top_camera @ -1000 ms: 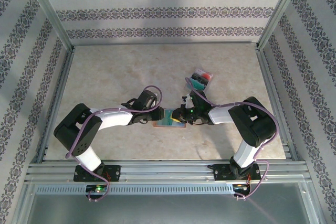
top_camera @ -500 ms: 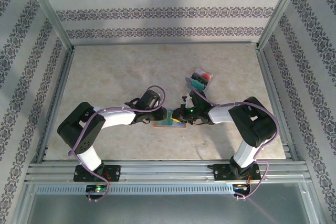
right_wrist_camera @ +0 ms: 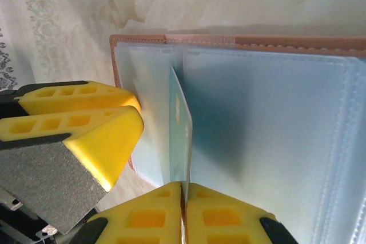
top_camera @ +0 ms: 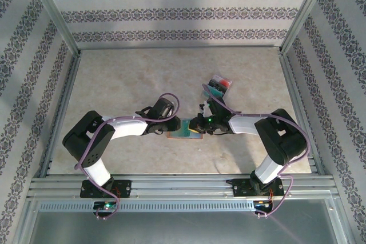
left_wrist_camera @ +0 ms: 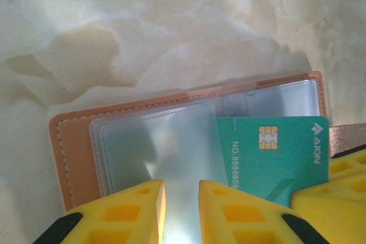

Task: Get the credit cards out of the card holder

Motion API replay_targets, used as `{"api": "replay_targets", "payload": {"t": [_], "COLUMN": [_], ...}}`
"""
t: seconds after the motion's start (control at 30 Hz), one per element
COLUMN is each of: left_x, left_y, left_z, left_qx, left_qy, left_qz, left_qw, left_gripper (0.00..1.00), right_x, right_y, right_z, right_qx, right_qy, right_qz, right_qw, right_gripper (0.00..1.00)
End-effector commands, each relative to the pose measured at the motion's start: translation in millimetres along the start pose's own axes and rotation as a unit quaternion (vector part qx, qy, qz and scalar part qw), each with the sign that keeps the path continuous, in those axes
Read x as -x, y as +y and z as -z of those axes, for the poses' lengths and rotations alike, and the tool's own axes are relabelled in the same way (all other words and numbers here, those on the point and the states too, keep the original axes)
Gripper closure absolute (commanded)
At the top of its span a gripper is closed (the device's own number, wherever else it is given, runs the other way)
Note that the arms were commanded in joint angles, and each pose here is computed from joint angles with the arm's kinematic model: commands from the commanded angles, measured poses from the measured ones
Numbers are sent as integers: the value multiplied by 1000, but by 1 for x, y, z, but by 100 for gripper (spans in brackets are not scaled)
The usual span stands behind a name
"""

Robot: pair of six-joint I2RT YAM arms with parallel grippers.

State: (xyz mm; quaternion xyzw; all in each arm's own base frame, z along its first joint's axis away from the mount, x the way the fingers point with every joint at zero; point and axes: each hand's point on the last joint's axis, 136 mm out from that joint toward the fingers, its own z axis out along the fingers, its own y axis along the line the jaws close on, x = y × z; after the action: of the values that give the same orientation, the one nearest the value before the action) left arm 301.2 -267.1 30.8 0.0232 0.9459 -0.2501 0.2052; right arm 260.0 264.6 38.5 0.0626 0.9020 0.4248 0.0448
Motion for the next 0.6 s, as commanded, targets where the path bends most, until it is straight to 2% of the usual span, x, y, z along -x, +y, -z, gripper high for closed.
{"api": "replay_targets", "payload": {"t": [0.0, 0.33, 0.57], "left_x": [-6, 0, 9], "left_y": [19, 17, 15], "left_z": [0, 3, 6], "left_qx": [30, 26, 26], "left_qy": [15, 7, -5], "left_qz": [12, 2, -10], "left_qw": [999, 1000, 1000], "left_gripper": [76, 75, 74], "right_x": [-1, 1, 13], "right_y": [-6, -3, 6], "right_z": [9, 32, 72], "right_qx": [-25, -49, -126], "right_qy": [0, 0, -16], "right_qz": [7, 24, 89], "right_qw": [1000, 999, 988], "right_gripper": [90, 90, 91]}}
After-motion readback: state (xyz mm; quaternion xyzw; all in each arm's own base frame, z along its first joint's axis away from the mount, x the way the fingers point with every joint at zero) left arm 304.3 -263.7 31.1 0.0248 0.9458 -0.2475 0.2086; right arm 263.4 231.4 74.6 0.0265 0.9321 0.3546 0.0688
